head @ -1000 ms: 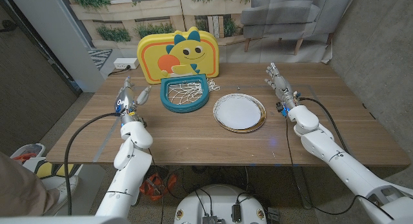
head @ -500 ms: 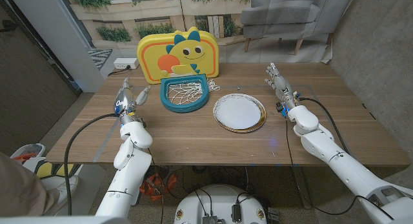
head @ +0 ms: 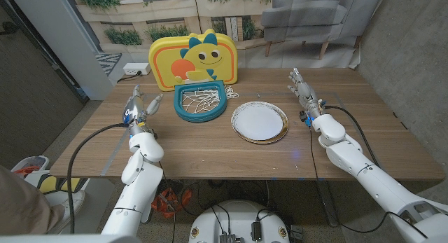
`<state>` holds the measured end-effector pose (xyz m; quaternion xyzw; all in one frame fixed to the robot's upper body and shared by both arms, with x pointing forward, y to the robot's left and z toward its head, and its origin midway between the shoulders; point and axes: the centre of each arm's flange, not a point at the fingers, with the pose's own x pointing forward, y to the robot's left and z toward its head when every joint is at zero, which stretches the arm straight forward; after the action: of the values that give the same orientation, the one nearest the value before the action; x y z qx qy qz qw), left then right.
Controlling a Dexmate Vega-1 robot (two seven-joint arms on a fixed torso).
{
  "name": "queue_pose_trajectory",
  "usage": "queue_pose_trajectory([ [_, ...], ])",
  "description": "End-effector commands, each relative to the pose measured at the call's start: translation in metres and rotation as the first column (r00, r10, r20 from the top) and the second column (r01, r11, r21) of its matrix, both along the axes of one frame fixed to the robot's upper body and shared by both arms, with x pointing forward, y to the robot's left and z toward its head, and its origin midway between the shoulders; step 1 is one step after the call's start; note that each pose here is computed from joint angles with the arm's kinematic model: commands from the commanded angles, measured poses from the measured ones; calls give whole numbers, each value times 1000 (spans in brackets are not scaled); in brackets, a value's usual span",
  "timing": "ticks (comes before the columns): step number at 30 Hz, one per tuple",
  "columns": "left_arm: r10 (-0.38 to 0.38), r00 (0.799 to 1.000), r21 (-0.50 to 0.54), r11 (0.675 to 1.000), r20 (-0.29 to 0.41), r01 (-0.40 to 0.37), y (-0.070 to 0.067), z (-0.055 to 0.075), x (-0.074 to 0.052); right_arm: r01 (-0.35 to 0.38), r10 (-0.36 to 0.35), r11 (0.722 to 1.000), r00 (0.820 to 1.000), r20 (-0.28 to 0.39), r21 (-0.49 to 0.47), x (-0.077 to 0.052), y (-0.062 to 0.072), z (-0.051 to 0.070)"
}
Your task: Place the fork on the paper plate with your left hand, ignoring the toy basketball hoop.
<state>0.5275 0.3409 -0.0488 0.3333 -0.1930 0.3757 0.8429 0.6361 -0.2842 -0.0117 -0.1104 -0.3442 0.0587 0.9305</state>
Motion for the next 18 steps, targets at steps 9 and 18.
queue_pose_trajectory([
  [9,13,999,3,1000,-40,-12,6,-2,0,-11,11,1000,1000,9,25,1,-1,2],
  [18,27,996,-8,1000,-79,-27,12,-1,-2,-22,21,999,1000,12,33,1,-2,2],
])
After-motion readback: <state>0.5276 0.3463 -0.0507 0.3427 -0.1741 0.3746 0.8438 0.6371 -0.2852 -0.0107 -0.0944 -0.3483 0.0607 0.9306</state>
